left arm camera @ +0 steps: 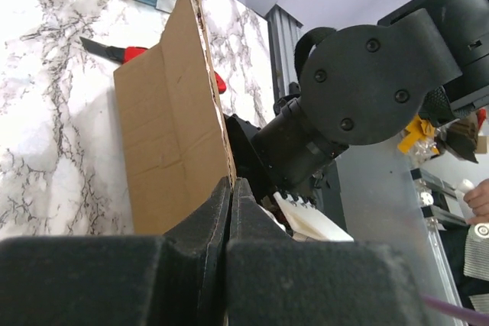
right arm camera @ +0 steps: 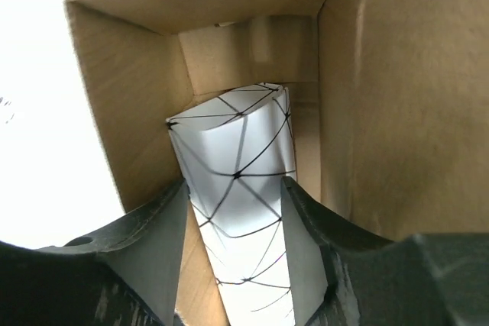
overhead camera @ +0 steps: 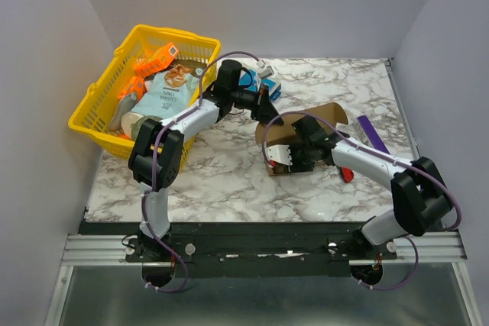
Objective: Unpack the express box
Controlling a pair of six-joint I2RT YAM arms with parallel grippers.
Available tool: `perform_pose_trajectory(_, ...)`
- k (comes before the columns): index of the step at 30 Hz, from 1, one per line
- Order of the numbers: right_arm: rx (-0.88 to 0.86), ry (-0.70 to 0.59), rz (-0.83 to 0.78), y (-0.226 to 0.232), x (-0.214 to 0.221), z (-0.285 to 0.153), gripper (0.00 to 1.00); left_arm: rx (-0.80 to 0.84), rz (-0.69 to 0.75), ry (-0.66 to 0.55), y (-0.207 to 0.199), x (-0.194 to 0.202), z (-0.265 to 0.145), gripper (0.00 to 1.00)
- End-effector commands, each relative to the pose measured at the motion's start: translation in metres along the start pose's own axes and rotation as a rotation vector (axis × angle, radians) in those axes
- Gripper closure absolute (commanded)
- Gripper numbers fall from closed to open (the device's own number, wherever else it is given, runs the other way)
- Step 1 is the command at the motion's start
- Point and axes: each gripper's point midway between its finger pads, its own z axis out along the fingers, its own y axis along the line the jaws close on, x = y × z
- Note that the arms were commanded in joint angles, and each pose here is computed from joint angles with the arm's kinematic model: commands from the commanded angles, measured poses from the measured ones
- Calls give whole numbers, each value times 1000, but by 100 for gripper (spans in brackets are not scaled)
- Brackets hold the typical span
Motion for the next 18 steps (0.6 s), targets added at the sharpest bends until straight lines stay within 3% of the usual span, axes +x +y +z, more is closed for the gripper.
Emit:
perform_pose_trajectory(1, 217, -100, 11, -47, -21, -7, 51, 40, -87, 65, 11, 28, 7, 97)
perform_pose_trajectory(6, 250, -136, 35, -59, -33, -25, 57, 28, -90, 69, 19, 30, 8, 97)
perform_pose_trajectory(11, 80, -116, 39, -25, -26, -12, 57, 21, -81, 65, 23, 27, 10, 97)
perform_pose_trajectory(18, -12, -63, 74, -6, -13, 2, 43, 20, -92, 61, 27, 25, 12, 97)
